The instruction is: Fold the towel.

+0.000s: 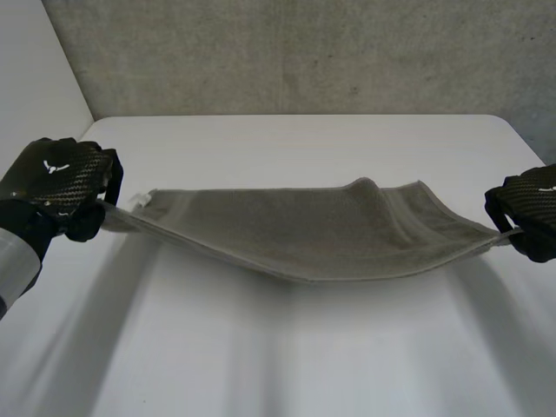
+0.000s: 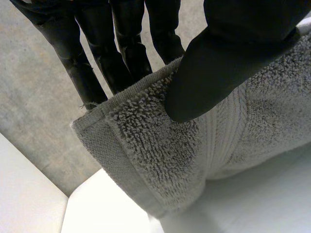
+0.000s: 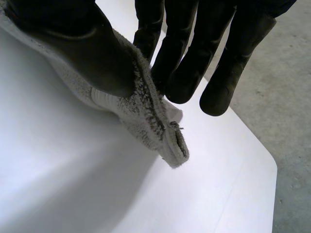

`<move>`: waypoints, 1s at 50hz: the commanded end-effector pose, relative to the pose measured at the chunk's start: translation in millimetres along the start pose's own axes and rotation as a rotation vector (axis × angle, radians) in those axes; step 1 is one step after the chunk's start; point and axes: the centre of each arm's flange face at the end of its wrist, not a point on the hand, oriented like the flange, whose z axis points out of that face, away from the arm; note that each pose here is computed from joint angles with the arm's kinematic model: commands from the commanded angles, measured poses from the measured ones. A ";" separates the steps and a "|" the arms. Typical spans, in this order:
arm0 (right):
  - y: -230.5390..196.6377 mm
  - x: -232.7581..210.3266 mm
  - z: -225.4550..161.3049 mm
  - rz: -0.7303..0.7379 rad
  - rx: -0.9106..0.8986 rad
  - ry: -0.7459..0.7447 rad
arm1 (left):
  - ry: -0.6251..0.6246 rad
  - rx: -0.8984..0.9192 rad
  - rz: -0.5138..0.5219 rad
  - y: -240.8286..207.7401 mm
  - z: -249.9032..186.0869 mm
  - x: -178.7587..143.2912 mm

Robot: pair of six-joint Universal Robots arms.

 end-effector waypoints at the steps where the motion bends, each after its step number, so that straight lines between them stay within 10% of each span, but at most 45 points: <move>1: -12.5 4.4 -11.8 -0.075 -0.044 -0.047 | 0.012 -0.026 -0.003 4.2 -4.4 2.3; 16: 18.9 -17.3 75.8 -0.080 -0.175 -0.232 | 0.078 -0.227 0.012 90.2 76.4 12.6; 31: 15.1 1.9 169.7 0.025 0.022 0.007 | -0.040 -0.064 0.052 104.0 185.1 -1.6; 50: -0.4 -8.2 209.5 -0.012 0.070 0.171 | -0.028 -0.074 0.050 123.1 206.5 10.1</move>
